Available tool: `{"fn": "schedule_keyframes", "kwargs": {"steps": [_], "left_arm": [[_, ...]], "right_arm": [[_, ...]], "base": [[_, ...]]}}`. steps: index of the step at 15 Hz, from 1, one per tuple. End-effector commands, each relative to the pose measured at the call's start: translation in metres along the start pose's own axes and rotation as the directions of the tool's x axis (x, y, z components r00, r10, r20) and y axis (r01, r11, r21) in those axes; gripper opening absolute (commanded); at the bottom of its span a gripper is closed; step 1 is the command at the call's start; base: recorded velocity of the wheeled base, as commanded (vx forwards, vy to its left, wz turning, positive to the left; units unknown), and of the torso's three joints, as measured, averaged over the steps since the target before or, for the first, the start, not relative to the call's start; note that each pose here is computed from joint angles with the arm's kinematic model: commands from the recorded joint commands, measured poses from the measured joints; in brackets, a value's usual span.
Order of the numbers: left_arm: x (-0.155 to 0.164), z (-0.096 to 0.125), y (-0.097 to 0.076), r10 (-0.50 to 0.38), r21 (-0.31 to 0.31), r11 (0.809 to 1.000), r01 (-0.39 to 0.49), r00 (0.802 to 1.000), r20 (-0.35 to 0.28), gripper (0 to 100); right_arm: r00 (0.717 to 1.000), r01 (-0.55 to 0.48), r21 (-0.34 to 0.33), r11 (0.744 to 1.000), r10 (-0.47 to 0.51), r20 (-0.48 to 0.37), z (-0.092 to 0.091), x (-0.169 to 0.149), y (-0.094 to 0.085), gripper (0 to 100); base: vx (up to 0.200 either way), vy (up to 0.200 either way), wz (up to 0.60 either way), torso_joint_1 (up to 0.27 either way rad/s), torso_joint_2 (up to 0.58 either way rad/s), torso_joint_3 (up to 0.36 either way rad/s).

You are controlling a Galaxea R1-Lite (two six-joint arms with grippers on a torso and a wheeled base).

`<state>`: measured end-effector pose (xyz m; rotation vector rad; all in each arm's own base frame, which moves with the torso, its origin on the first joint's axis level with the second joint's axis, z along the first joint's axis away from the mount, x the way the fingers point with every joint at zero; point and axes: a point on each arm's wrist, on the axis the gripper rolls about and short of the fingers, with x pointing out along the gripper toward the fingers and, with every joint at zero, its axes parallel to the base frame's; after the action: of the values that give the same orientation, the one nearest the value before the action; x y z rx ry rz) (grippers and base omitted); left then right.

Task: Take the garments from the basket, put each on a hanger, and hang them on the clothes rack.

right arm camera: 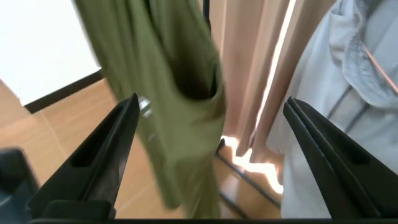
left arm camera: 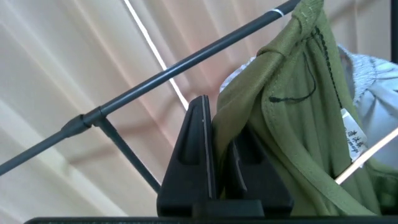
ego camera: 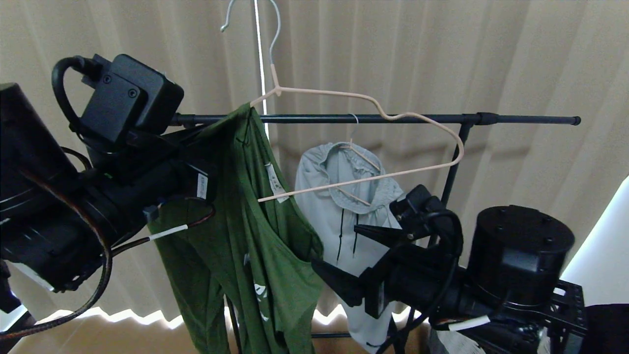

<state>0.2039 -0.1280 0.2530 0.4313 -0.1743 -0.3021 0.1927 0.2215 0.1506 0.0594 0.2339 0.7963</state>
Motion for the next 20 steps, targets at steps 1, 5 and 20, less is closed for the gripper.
{"fn": "schedule_keyframes", "kwargs": {"steps": [1, 5, 20], "left_arm": [[-0.008, 0.006, 0.001, -0.004, -0.006, 1.000, 0.004, 1.000, 0.025, 0], [-0.017, 0.004, -0.003, -0.030, -0.001, 1.000, 0.030, 0.999, 0.026, 0], [-0.032, -0.033, 0.016, 0.060, 0.130, 0.990, -0.046, 0.993, -0.104, 0]], "right_arm": [[1.000, 0.005, 0.002, 1.000, -0.005, -0.024, -0.010, 0.024, -0.001, 100], [1.000, 0.014, 0.005, 1.000, -0.014, -0.022, -0.010, 0.035, -0.003, 100], [0.979, 0.197, 0.039, 0.980, -0.198, 0.039, 0.004, -0.026, -0.040, 0]], "base": [[0.000, 0.000, 0.00, 0.000, 0.00, 0.000], [0.000, 0.000, 0.00, 0.000, 0.00, 0.000], [0.000, 0.000, 0.00, 0.000, 0.00, 0.000]]}}
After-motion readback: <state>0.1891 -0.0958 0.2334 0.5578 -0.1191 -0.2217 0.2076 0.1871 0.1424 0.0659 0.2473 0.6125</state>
